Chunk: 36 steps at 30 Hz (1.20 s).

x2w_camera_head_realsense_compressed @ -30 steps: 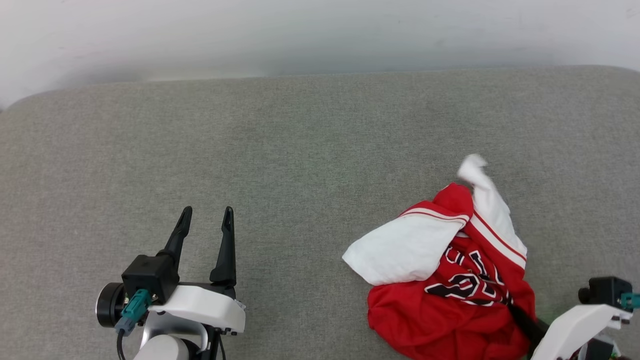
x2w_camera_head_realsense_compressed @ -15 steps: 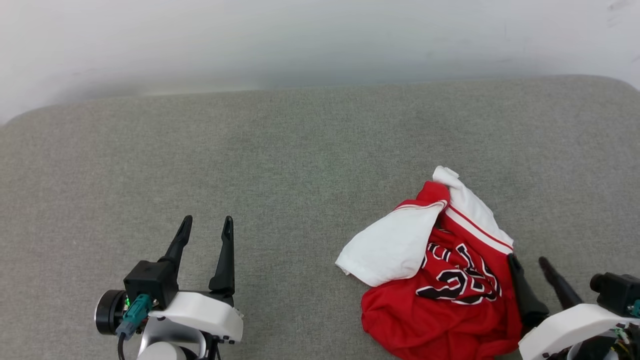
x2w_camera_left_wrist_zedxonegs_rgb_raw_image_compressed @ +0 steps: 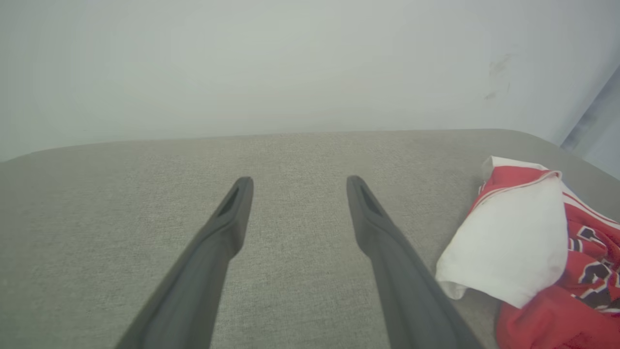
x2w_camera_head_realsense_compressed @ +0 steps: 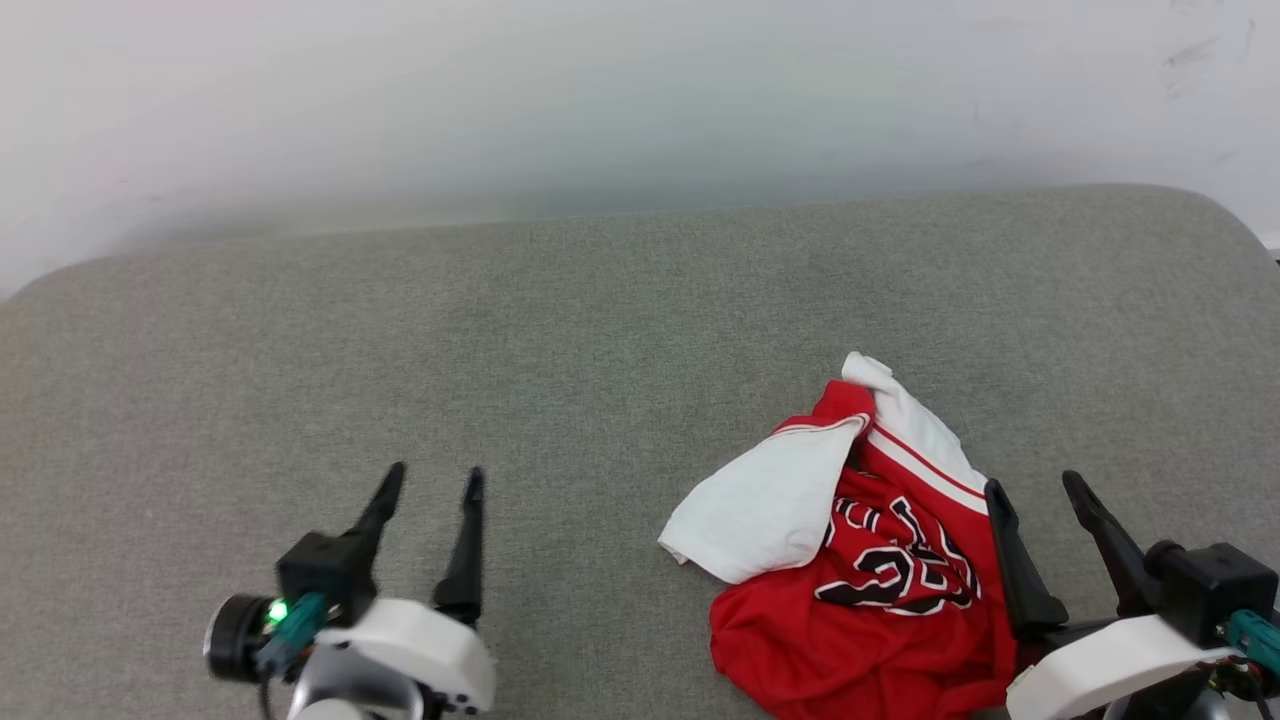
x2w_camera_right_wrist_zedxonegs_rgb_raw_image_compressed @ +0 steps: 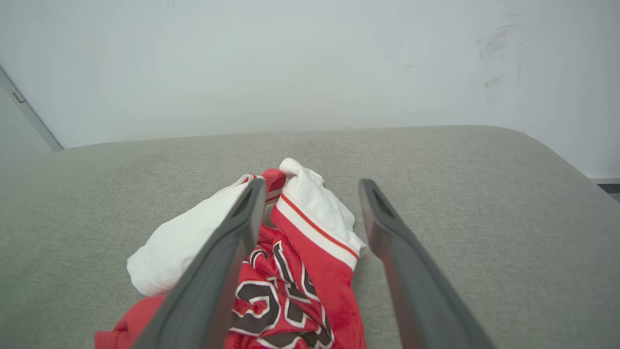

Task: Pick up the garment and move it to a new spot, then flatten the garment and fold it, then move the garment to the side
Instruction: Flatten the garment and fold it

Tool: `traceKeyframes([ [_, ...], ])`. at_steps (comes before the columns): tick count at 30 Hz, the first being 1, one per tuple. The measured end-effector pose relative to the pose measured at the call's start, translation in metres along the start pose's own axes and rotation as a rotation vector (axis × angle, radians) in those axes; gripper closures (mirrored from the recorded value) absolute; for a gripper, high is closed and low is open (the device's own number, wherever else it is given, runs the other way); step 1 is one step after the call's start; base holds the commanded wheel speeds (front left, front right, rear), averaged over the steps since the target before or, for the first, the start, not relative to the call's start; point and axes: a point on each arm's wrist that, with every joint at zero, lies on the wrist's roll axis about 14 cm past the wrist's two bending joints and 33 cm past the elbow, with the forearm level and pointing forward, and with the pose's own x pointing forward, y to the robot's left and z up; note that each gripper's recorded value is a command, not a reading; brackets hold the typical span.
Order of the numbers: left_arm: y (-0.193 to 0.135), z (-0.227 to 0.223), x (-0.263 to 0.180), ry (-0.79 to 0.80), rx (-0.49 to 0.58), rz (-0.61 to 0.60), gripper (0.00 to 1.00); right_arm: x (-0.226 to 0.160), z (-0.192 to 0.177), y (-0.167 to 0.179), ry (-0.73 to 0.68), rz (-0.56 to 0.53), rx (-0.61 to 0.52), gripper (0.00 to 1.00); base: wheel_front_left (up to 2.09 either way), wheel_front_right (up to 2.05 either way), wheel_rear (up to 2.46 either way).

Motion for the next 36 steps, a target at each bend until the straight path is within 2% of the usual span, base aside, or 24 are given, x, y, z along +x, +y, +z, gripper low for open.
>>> traceKeyframes([
  [2, -0.016, -0.002, 0.006, 0.029, 0.011, -0.068, 0.0, 0.0, 0.004, 0.002, -0.007, 0.004, -0.001, 0.0, 0.0, 0.0, 0.0],
  [3, -0.042, -0.007, 0.012, 0.075, 0.016, -0.167, 0.0, 0.001, 0.006, 0.003, -0.009, 0.007, -0.001, 0.0, 0.0, 0.0, 0.0],
  [8, -0.113, -0.029, 0.017, 0.228, 0.018, -0.422, 0.0, 0.001, 0.008, 0.001, -0.002, -0.006, 0.0, 0.0, 0.0, 0.0, 0.0],
  [13, -0.159, -0.056, 0.017, 0.379, 0.059, -0.594, 0.0, 0.0, 0.004, -0.006, 0.009, -0.035, 0.017, 0.0, 0.0, 0.0, 0.0],
  [17, -0.17, -0.08, 0.02, 0.505, 0.127, -0.667, 0.0, 0.002, -0.002, -0.013, 0.027, -0.06, 0.034, 0.0, 0.0, 0.0, 0.0],
  [23, -0.161, -0.116, 0.031, 0.688, 0.235, -0.701, 0.0, 0.007, -0.013, -0.022, 0.047, -0.092, 0.065, 0.0, 0.0, 0.0, 0.0],
  [30, -0.152, -0.147, 0.03, 0.87, 0.302, -0.741, 0.0, 0.01, -0.026, -0.03, 0.072, -0.12, 0.093, 0.0, 0.0, 0.0, 0.0],
  [31, -0.152, -0.149, 0.03, 0.884, 0.299, -0.744, 0.23, 0.01, -0.027, -0.03, 0.074, -0.122, 0.093, 0.0, 0.0, 0.0, 0.0],
  [32, -0.151, -0.15, 0.03, 0.892, 0.304, -0.748, 0.62, 0.011, -0.028, -0.031, 0.073, -0.124, 0.096, 0.0, 0.0, 0.0, 0.0],
  [33, -0.15, -0.151, 0.031, 0.893, 0.313, -0.749, 0.88, 0.011, -0.029, -0.031, 0.073, -0.127, 0.098, 0.0, 0.0, 0.0, 0.0],
  [34, -0.149, -0.15, 0.032, 0.889, 0.314, -0.751, 1.0, 0.011, -0.029, -0.032, 0.073, -0.127, 0.098, 0.0, 0.0, 0.0, 0.0],
  [36, -0.148, -0.145, 0.035, 0.859, 0.308, -0.749, 1.0, 0.011, -0.028, -0.032, 0.066, -0.129, 0.098, 0.0, 0.0, 0.0, 0.0],
])
